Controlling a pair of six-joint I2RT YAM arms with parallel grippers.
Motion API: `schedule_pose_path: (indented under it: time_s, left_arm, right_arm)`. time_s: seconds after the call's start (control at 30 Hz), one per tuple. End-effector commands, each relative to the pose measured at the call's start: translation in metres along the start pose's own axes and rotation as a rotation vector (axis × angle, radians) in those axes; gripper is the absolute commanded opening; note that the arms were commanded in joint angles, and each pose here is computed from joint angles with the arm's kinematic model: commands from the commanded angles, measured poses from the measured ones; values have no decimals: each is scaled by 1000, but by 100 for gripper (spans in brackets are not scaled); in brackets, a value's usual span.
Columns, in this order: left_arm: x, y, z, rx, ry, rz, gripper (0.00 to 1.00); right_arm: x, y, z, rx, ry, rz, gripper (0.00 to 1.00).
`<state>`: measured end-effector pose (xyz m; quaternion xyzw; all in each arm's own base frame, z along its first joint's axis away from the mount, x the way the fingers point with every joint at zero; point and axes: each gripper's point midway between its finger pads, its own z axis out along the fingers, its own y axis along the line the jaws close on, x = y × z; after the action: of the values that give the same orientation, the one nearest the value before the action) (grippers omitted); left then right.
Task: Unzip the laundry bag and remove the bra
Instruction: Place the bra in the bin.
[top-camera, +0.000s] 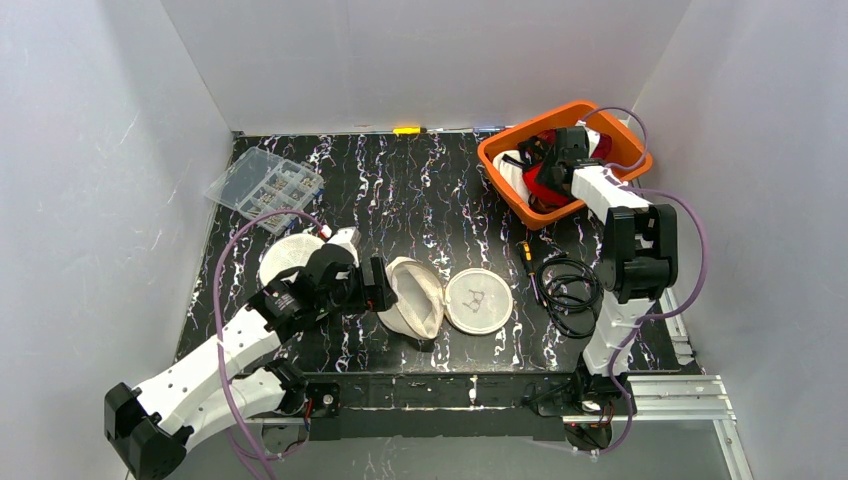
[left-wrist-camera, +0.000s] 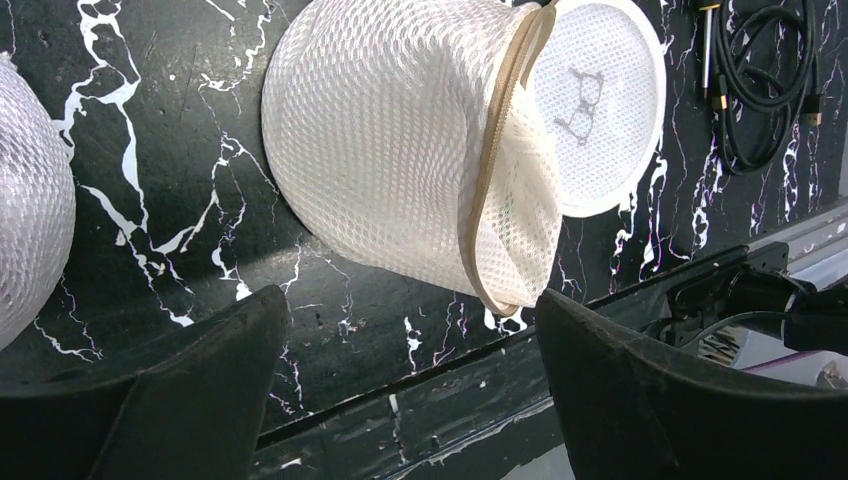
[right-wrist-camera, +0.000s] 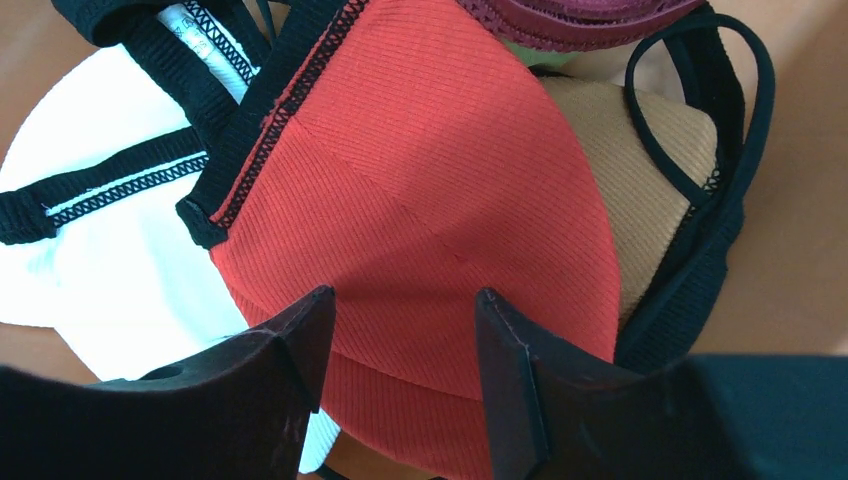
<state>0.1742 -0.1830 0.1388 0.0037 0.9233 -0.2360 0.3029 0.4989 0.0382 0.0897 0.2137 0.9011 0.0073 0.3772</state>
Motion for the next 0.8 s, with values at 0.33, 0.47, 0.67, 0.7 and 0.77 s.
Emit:
schedule_pose_path:
  time_s: [0.33, 0.47, 0.67, 0.7, 0.77]
  left_arm:
    - [-28, 3, -18, -85, -50, 67, 89]
    - [-40, -4, -17, -89, -48, 108, 87]
    - [-52, -11, -9, -141, 28, 211, 85]
    - [-53, -11, -7, -154, 44, 230, 84]
    - [-58, -11, -3, -178, 69, 273, 81]
  right_arm:
    - [-81, 89, -149, -332, -289, 3, 66]
    - [-58, 120, -223, -502, -383, -64, 66]
    - [45, 119, -261, -721, -199, -168, 65]
    - [63, 113, -260, -725, -159, -174, 65]
    - [91, 98, -258, -722, -92, -173, 65]
